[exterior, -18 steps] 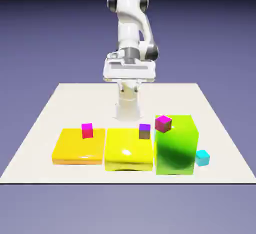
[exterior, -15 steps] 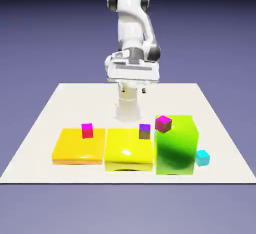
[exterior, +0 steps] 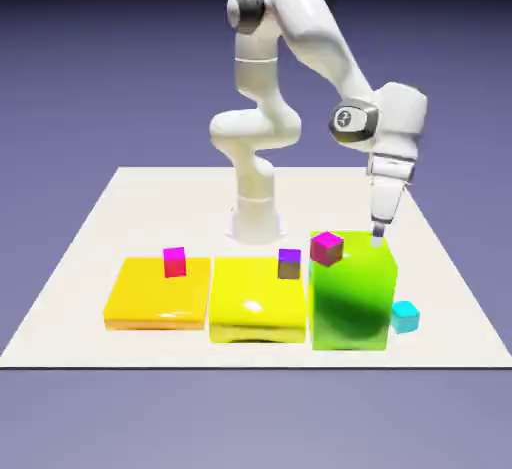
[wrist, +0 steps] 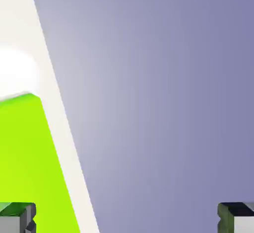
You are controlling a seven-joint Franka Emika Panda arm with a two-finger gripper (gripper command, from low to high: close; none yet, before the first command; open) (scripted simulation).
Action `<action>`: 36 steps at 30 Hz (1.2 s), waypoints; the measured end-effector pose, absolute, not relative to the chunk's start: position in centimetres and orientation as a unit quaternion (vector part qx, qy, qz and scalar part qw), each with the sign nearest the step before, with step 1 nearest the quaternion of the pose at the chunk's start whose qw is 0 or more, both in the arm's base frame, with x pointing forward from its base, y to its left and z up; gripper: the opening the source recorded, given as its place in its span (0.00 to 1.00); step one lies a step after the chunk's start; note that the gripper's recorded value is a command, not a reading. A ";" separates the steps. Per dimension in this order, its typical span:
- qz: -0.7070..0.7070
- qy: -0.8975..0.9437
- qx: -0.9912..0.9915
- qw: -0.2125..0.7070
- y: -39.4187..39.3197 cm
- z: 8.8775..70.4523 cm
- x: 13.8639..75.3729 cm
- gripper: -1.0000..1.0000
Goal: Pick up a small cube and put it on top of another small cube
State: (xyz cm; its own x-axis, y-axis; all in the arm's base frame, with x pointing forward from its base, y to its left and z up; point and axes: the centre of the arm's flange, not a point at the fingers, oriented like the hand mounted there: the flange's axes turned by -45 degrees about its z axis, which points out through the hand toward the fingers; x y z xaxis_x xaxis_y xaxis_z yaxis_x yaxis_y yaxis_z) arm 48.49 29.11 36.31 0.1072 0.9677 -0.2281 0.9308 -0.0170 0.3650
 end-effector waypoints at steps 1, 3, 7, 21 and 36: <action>0.026 0.687 0.689 0.227 30.4 35.6 48.6 0.50; -0.004 0.725 0.643 0.247 33.2 34.3 48.6 0.50; -0.066 0.760 0.598 0.246 37.8 28.7 46.5 0.50; -0.184 0.762 0.578 0.227 40.3 13.5 39.8 0.50; -0.185 0.761 0.578 0.226 40.3 13.4 39.8 0.00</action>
